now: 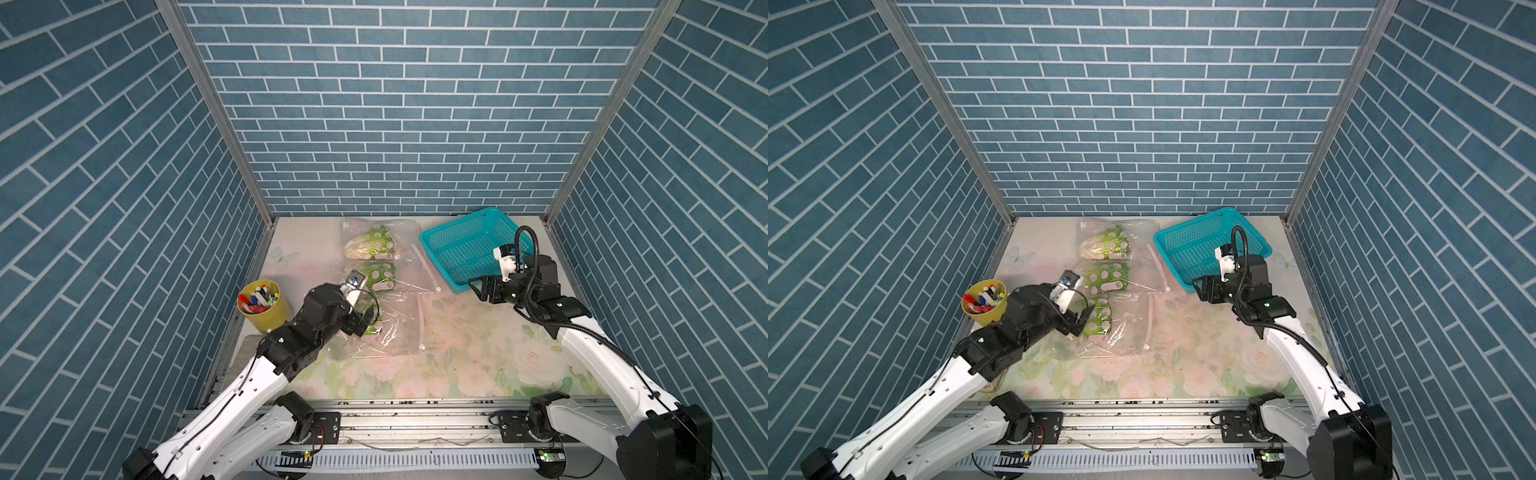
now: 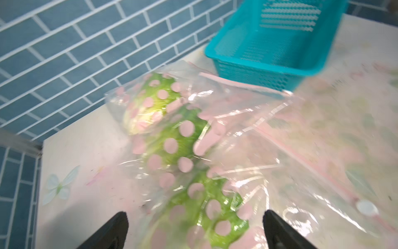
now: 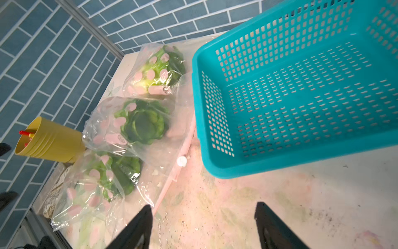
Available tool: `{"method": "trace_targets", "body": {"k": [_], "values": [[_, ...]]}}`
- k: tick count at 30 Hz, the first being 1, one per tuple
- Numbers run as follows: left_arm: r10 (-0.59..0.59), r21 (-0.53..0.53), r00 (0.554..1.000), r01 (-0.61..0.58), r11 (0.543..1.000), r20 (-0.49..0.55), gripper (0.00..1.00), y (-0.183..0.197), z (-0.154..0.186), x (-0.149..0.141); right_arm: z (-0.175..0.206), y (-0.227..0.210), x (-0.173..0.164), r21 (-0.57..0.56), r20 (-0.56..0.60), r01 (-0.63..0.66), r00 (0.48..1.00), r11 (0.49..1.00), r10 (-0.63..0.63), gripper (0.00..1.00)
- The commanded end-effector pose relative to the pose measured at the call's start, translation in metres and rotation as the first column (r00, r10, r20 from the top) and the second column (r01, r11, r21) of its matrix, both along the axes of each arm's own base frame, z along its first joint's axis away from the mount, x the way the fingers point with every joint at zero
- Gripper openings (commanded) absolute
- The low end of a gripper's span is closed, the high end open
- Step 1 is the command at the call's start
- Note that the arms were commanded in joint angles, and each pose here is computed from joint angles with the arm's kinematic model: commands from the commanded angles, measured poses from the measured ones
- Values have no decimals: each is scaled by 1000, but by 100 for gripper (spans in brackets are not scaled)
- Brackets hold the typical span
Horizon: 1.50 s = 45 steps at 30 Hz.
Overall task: Open the zip-top bag and take out the chinese cabbages
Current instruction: Adjust the zipper food storage bag at the center of the board.
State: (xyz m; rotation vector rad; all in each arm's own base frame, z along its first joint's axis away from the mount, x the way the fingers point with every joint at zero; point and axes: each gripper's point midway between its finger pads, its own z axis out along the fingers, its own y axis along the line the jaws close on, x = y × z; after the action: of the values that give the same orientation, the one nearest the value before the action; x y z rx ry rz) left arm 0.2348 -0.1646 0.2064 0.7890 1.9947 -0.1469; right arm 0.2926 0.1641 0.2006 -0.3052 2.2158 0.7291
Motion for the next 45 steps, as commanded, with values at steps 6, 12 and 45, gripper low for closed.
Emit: {"method": "trace_targets", "body": {"k": [6,12,45], "values": [[-231,164,973,225,960,20,89,-63,-32,-35,32,15,-17,-161,427,-121,886,980,180,71],[-323,141,946,324,935,-29,77,-113,-60,-47,34,13,-15,-261,466,-90,860,961,207,72],[-351,209,936,349,914,-24,38,-141,-115,-59,46,-11,-12,-331,564,90,817,939,120,65]]}}
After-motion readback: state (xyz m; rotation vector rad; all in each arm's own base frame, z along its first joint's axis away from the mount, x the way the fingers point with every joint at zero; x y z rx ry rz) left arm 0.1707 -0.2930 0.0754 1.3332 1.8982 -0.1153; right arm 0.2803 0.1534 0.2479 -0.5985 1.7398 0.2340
